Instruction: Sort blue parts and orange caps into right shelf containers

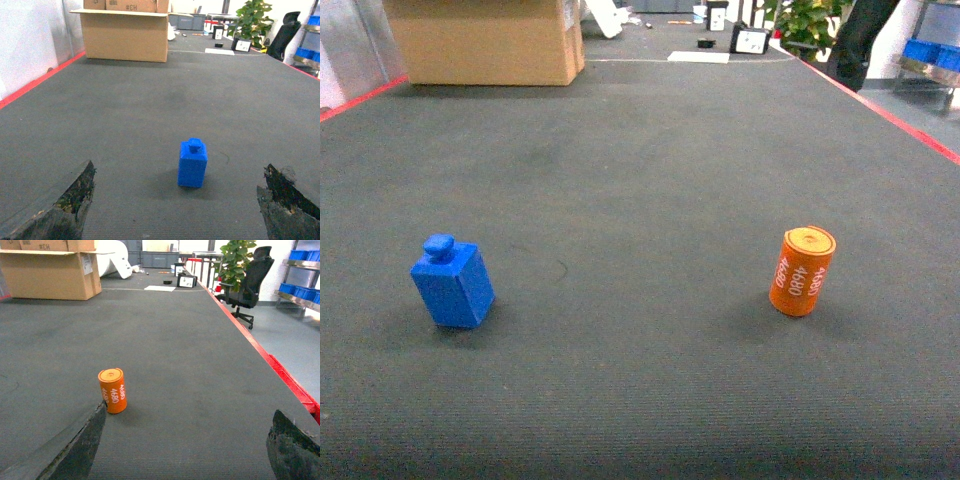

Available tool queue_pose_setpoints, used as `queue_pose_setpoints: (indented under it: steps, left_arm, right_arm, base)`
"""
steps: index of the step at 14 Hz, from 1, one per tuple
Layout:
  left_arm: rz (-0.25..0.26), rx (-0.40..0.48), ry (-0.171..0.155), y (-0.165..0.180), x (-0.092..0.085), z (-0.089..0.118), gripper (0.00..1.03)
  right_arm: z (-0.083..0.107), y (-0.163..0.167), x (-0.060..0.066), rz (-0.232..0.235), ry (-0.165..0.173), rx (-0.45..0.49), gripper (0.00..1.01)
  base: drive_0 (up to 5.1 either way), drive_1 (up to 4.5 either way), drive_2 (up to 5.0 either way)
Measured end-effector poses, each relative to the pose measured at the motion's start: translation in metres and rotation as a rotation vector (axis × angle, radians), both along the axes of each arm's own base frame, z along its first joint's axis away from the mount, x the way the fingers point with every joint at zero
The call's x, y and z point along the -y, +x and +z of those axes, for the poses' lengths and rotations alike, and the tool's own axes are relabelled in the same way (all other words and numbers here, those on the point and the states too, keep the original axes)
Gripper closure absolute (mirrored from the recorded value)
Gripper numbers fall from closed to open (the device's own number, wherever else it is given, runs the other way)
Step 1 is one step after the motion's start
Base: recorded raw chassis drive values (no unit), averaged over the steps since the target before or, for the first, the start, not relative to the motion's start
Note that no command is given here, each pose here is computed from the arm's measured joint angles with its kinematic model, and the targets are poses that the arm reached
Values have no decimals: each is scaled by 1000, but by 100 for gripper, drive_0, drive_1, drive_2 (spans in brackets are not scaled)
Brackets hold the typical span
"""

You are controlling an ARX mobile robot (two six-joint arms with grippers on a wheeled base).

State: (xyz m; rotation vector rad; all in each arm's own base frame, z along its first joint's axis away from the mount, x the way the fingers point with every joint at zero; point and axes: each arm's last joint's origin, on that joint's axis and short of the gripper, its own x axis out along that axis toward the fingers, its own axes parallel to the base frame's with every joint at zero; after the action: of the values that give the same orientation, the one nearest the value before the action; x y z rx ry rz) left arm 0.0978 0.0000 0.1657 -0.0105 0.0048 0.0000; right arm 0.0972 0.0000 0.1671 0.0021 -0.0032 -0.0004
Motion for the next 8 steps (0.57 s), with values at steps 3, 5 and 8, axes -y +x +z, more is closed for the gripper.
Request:
queue_pose_setpoints:
  steps: [3, 5, 8]
  left_arm:
    - [0, 0, 0, 0, 0, 0, 5]
    - [0, 0, 0, 0, 0, 0, 5]
    - [0, 0, 0, 0, 0, 0, 5]
  right_arm:
    - [0, 0, 0, 0, 0, 0, 3]
    - [0, 0, 0, 0, 0, 0, 3]
    - [0, 0, 0, 0, 0, 0, 3]
  base:
    - [0, 0, 0]
    - [0, 0, 0]
    - [0, 0, 0]
